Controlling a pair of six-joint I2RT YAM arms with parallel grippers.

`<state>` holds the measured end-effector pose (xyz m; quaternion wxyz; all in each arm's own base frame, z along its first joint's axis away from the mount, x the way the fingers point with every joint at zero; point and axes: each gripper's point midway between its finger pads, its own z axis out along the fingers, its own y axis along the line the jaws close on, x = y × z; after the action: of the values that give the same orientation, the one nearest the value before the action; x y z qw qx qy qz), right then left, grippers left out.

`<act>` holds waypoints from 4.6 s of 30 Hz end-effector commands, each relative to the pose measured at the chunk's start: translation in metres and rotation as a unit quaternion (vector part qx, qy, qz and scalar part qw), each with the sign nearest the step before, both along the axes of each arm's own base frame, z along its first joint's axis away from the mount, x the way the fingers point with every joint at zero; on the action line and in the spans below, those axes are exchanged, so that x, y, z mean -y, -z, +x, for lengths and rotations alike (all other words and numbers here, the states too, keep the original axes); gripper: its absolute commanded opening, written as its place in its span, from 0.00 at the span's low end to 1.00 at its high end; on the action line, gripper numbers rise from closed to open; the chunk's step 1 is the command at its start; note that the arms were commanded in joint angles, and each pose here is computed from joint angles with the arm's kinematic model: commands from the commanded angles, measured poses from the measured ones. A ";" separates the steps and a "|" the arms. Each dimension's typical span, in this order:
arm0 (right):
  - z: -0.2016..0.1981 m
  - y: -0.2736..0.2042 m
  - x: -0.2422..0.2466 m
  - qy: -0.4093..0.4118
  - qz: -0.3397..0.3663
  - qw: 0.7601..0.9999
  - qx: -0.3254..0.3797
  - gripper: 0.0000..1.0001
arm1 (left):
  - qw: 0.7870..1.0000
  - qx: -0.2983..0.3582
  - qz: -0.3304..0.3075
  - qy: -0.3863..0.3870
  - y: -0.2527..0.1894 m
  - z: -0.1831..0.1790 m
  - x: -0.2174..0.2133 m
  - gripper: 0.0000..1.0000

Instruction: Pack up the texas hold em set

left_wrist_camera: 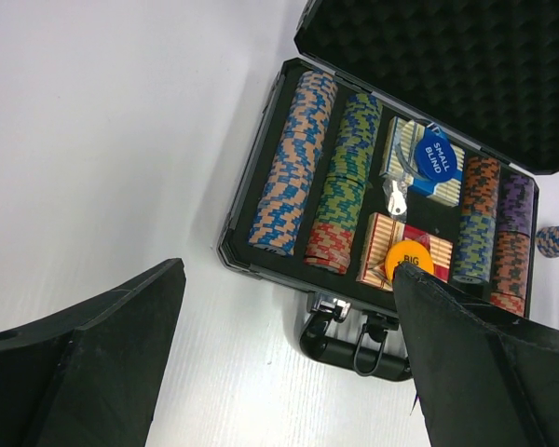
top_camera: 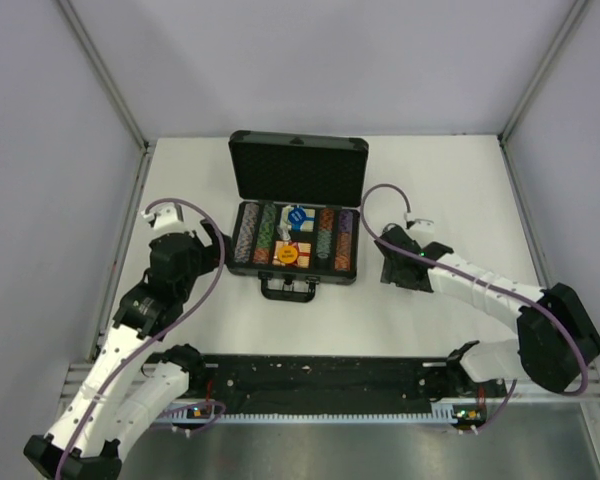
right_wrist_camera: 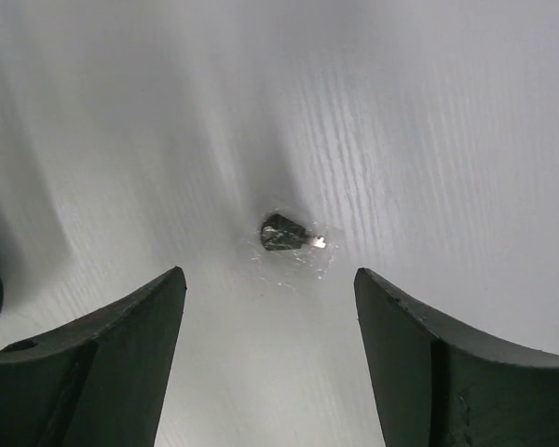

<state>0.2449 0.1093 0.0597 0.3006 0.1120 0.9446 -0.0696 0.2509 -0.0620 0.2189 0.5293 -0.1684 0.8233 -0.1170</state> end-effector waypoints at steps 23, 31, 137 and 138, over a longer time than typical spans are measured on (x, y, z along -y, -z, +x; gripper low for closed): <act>0.004 0.042 0.004 -0.151 0.110 0.979 -0.077 0.71 | 0.999 0.035 -0.015 0.007 -0.019 0.005 0.004 0.98; -0.012 0.052 -0.006 -0.141 0.147 0.973 -0.109 0.70 | 0.999 0.032 -0.016 0.006 -0.016 0.005 0.004 0.98; 0.118 -0.062 -0.278 -0.228 0.194 0.953 0.049 0.47 | 1.000 0.010 -0.007 -0.004 0.001 -0.004 -0.003 0.99; 0.119 -0.064 -0.277 -0.226 0.192 0.954 0.049 0.47 | 1.000 0.010 -0.006 -0.005 0.001 -0.004 -0.003 0.99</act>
<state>0.3604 0.3751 0.1062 0.3160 -0.0431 0.9302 0.1815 0.2464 -0.0599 0.2157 0.5314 -0.1718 0.8210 -0.1189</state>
